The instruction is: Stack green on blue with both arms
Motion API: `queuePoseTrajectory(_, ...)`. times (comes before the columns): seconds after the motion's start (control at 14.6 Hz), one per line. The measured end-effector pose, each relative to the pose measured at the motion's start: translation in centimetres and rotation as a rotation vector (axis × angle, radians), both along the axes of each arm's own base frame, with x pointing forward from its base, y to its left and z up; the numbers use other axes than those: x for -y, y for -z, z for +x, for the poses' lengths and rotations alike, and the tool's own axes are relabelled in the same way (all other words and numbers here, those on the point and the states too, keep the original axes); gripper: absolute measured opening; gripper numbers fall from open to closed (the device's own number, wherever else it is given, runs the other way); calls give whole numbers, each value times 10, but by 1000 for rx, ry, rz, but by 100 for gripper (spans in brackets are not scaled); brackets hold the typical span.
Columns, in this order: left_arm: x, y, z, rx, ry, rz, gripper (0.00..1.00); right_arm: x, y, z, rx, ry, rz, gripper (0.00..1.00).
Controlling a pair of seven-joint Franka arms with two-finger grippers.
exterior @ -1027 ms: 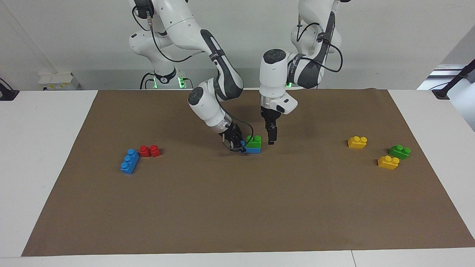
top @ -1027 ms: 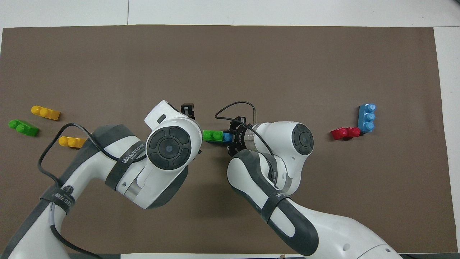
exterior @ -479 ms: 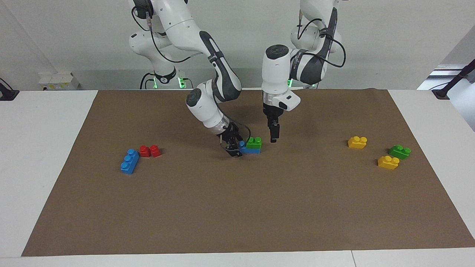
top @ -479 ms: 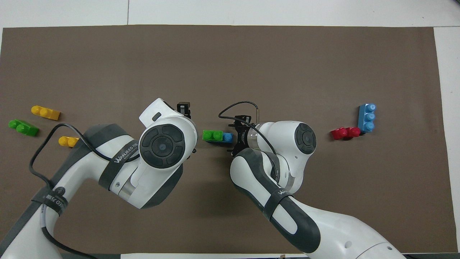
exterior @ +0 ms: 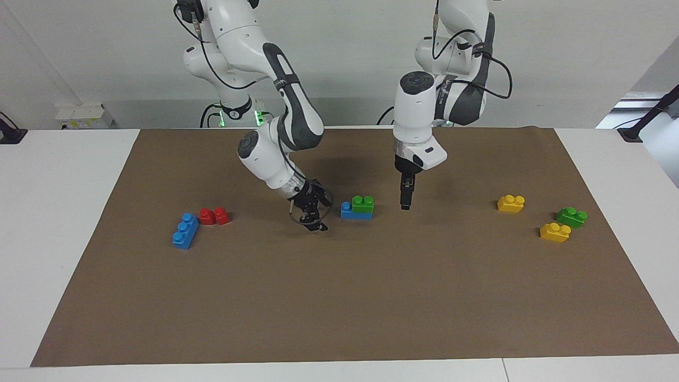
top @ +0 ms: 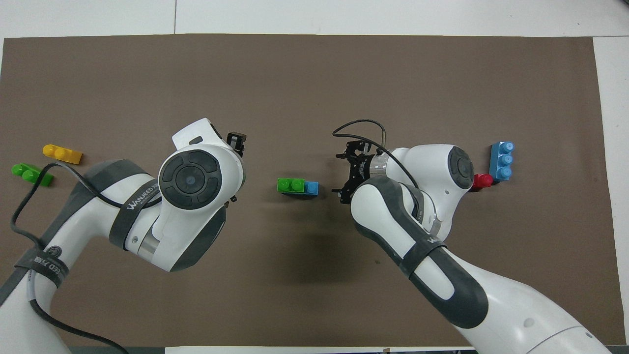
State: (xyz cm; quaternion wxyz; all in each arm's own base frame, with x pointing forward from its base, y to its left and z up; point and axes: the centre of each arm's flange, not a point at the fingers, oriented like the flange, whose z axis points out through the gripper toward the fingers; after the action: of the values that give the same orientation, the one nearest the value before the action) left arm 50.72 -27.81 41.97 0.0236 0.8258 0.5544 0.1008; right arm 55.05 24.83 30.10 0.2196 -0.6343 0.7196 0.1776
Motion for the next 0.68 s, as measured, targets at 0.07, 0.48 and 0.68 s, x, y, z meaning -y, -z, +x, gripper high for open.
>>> queuePoseTrajectory(0.07,-8,0,4,-7,37,12,100,11,-7,3,10,-33,6,96)
queuePoseTrajectory(0.48,-62,2,27,-58,235,60,100,81,-52,18,83,-310,-79,100)
queuePoseTrajectory(0.68,-86,3,35,-88,318,70,100,124,-71,19,128,-455,-76,100)
